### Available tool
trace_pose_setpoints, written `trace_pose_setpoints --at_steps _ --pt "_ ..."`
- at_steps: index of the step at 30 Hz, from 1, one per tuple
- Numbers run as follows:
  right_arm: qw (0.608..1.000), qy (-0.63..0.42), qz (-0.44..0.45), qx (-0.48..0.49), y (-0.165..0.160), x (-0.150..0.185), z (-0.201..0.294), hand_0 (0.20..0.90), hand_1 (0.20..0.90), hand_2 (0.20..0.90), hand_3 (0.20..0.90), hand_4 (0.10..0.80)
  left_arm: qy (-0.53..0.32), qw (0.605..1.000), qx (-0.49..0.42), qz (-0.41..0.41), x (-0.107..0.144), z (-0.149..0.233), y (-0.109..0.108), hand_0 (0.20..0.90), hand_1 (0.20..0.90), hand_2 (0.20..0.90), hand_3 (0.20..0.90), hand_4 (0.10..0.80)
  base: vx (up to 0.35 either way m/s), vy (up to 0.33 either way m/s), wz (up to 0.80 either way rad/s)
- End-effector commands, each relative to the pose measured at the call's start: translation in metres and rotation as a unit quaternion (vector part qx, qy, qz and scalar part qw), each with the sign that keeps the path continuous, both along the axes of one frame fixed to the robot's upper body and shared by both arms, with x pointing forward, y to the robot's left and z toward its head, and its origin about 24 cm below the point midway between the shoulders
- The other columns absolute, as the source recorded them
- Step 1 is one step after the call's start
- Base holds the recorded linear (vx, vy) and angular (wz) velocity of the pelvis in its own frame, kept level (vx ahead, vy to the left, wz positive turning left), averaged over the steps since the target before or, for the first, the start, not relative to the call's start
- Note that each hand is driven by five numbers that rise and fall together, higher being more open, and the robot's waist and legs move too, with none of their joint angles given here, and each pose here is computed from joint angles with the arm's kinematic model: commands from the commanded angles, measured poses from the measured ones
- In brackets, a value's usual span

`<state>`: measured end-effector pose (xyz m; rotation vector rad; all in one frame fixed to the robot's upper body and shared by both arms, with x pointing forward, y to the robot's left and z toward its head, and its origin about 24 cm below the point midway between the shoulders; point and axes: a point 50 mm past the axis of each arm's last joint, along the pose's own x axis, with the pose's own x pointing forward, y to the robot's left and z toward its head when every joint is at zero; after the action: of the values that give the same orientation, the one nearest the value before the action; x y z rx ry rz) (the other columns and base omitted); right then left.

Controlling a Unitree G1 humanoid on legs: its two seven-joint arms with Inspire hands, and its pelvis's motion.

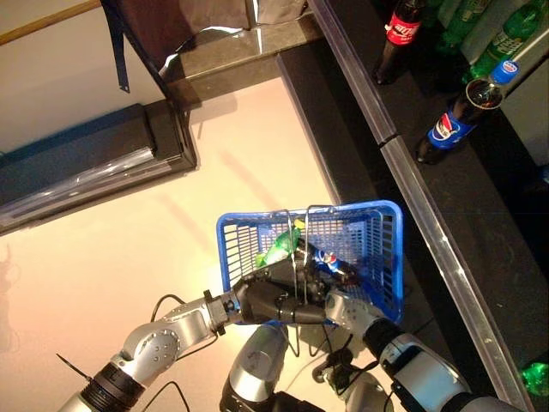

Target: Pick up the drink and place into the basket.

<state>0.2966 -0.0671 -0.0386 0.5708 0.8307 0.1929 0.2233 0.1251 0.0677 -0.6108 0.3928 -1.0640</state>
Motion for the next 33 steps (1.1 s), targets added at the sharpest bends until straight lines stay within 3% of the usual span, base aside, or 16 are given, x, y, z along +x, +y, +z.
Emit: trace_pose_setpoints --at_steps 1,13,21,33 --pt "0.996 -0.063 0.018 0.057 0.027 0.017 0.032 0.9 0.9 0.9 0.9 0.8 -0.227 0.875 -0.349 -0.249 -0.058 0.131 -0.053 0.3 0.3 0.3 0.2 0.1 0.0 0.0 0.0" --pt "0.992 -0.085 -0.027 0.085 0.017 0.017 0.037 0.9 0.9 0.9 0.9 0.8 -0.231 0.877 -0.351 -0.233 -0.056 0.128 -0.045 0.3 0.3 0.3 0.2 0.1 0.0 0.0 0.0" --pt "0.977 -0.172 -0.07 0.107 0.004 0.009 0.06 0.9 0.9 0.9 0.9 0.8 -0.231 0.884 -0.355 -0.2 -0.055 0.122 -0.032 0.3 0.3 0.3 0.2 0.1 0.0 0.0 0.0" --pt "0.952 -0.29 -0.046 0.086 -0.037 -0.023 0.08 0.9 0.9 0.9 0.9 0.8 -0.244 0.892 -0.353 -0.14 -0.052 0.11 -0.014 0.3 0.3 0.3 0.2 0.1 -0.018 0.0 -0.09"
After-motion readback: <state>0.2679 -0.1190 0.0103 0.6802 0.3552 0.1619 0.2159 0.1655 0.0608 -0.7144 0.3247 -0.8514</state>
